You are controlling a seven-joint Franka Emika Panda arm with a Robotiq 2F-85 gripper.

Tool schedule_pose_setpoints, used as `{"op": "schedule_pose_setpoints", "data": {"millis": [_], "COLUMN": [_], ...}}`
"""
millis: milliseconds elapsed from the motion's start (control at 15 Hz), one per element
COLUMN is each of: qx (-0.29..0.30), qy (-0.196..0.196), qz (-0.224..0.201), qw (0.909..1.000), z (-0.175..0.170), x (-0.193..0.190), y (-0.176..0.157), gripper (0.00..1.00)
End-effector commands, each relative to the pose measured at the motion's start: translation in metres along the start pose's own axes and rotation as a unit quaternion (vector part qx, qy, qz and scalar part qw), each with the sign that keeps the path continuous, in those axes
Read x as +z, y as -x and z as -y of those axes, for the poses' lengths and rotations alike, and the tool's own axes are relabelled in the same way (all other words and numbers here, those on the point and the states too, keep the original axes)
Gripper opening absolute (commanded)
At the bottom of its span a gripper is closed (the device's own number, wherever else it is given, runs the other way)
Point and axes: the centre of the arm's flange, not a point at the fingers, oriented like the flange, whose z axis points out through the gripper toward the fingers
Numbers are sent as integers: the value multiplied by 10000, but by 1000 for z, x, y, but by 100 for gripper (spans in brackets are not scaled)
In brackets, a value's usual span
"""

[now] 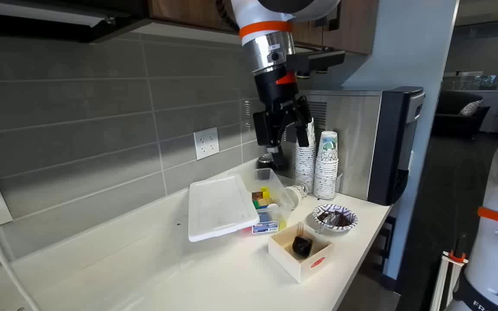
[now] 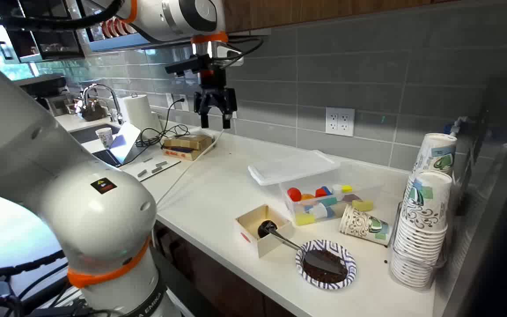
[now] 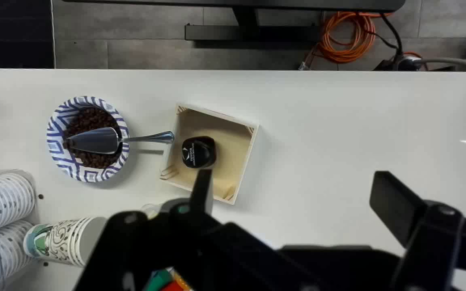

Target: Stir the contents of the bowl using the spatula

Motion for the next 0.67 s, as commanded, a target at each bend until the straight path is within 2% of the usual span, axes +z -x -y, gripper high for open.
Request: {"op": "schedule_pose_setpoints", "data": {"millis": [0,333,600], "qx": [1,1,938], "qy": [-1,-1,333], "qz": [0,-1,222], "qw": [10000,10000,9948], "z": [0,0,-15], "x": [0,0,25], "y": [0,0,-11], "gripper": [100,100,100]}}
